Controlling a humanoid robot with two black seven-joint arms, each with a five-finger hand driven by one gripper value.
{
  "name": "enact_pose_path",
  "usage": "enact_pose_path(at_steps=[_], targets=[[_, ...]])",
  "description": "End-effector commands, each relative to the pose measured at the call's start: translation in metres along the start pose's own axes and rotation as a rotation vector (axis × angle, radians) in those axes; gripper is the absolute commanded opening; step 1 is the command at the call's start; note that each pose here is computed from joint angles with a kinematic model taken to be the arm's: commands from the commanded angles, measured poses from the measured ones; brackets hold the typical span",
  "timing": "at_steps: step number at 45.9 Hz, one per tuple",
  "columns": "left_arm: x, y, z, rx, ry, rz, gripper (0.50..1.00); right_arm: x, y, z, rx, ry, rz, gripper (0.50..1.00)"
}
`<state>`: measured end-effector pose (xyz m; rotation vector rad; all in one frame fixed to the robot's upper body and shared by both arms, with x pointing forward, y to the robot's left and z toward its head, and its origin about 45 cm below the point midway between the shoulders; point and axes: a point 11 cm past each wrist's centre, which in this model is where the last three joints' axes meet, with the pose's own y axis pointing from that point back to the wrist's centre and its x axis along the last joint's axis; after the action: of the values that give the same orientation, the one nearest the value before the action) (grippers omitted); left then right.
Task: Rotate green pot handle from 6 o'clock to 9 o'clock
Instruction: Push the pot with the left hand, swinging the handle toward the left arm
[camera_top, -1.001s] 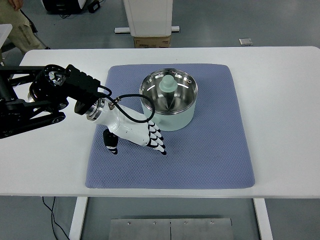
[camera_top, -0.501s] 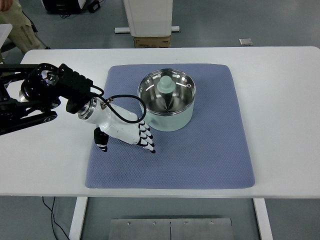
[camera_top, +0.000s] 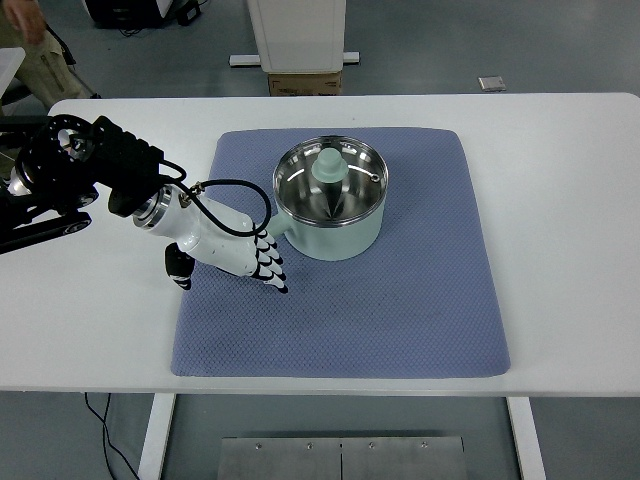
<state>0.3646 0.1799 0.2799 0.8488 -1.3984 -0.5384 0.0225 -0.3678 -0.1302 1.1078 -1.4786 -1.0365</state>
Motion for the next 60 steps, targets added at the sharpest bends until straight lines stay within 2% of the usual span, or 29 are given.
enact_pose_path(at_steps=[1, 60], targets=[[0.001, 0.002, -0.002, 0.009, -0.012, -0.006, 1.0, 0.0, 0.0, 0.0, 0.0, 0.002, 0.0, 1.0], [-0.028, 0.026, -0.042, 0.151, -0.044, -0.086, 1.0, 0.0, 0.0, 0.0, 0.0, 0.002, 0.0, 1.0]])
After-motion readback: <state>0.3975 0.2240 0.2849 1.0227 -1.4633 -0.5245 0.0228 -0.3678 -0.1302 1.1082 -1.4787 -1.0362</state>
